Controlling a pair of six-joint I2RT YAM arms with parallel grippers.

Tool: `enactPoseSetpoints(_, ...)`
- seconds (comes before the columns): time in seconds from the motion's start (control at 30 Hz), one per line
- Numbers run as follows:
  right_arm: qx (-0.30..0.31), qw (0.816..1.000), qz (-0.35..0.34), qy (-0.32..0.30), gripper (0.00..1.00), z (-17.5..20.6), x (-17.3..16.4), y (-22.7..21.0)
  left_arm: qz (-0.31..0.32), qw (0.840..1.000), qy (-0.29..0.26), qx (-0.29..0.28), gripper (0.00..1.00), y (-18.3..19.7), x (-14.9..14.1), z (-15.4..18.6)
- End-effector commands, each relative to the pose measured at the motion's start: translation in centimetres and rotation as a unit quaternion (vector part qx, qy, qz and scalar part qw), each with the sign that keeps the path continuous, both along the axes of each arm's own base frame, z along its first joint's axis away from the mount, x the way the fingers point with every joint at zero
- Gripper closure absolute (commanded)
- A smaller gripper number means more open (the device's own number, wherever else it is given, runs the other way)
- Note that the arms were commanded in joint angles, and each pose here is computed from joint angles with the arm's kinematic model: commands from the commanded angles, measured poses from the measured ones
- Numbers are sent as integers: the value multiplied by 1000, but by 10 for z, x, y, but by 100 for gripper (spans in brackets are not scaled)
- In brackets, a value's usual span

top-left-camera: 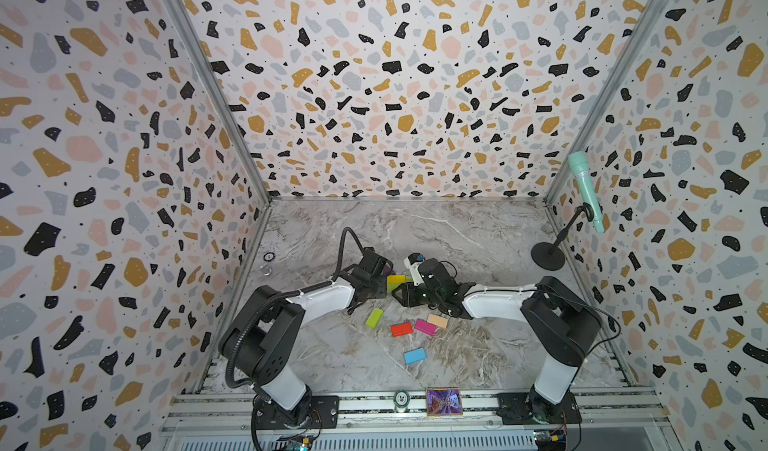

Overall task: Assemble a carrot with building blocks
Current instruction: Assemble the building block at the center of the board.

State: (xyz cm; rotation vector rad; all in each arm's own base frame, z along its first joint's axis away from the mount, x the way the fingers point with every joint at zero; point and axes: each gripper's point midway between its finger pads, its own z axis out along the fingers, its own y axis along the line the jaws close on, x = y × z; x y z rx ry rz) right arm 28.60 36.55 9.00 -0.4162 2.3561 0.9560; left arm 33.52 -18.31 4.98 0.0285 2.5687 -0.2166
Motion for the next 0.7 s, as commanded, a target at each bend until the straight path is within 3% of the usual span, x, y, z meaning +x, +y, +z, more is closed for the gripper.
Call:
enactPoseSetpoints(0.0, -30, 999, -17, -15, 44, 22, -14, -24, 18, 1000, -11, 1, 71, 10, -2, 9)
enactPoseSetpoints(0.3, -162, 970, -173, 61, 23, -6, -46, -122, 20, 996, -58, -57, 67, 5, 13, 42)
enactPoseSetpoints(0.43, -175, 959, -202, 95, 15, -17, -54, -128, 4, 994, -64, -86, 66, -4, 19, 46)
enactPoseSetpoints(0.67, -199, 941, -235, 142, 13, -35, -60, -126, -15, 991, -66, -116, 65, -13, 24, 42)
